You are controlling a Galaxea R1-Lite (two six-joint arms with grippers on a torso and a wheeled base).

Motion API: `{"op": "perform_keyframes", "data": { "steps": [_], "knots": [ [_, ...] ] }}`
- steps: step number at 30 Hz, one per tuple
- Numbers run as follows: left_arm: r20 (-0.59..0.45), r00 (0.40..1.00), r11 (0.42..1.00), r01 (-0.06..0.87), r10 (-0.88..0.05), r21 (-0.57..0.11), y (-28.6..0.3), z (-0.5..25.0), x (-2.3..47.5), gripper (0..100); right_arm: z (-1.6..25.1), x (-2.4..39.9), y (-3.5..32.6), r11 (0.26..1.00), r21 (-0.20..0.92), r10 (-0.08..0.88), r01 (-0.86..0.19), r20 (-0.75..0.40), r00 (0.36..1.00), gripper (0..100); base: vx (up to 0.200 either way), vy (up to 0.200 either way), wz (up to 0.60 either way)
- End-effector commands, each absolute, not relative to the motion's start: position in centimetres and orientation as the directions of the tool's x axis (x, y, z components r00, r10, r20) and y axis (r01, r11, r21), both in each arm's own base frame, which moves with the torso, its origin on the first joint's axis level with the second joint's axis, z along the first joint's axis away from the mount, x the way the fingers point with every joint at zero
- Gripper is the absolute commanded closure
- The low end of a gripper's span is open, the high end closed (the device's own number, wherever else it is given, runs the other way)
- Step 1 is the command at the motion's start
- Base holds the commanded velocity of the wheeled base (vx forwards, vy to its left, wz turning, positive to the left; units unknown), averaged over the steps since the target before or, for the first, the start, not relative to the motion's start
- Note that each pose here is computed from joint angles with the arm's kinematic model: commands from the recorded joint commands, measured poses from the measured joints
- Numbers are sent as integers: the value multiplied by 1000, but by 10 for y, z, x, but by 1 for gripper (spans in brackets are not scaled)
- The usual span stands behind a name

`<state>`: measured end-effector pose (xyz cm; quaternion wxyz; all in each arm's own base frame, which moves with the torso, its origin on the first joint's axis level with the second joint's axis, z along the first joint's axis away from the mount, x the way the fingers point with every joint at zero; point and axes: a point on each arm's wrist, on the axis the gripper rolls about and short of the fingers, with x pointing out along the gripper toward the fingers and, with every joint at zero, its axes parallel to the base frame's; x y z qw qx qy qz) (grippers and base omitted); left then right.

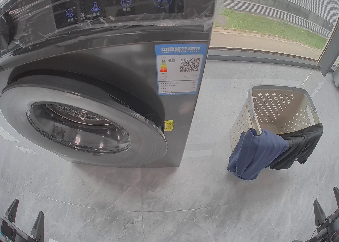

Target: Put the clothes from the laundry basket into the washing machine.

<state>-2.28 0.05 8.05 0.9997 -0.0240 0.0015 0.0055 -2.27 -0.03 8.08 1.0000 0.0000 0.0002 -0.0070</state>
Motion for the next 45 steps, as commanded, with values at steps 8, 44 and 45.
{"op": "perform_keyframes", "data": {
  "steps": [8,44,45],
  "knots": [
    [-2,1000,999,-11,11,-48,1,76,-23,0,76,-22,0,1000,-3,-14,14,-11,1000,0,-100,0,0],
    [-2,1000,999,-11,11,-48,1,76,-23,0,76,-22,0,1000,-2,-12,12,-11,1000,0,0,150,0],
    [-2,1000,999,-11,11,-48,1,76,-23,0,76,-22,0,1000,-2,-12,12,-9,1000,0,0,0,0]
  ]
}}
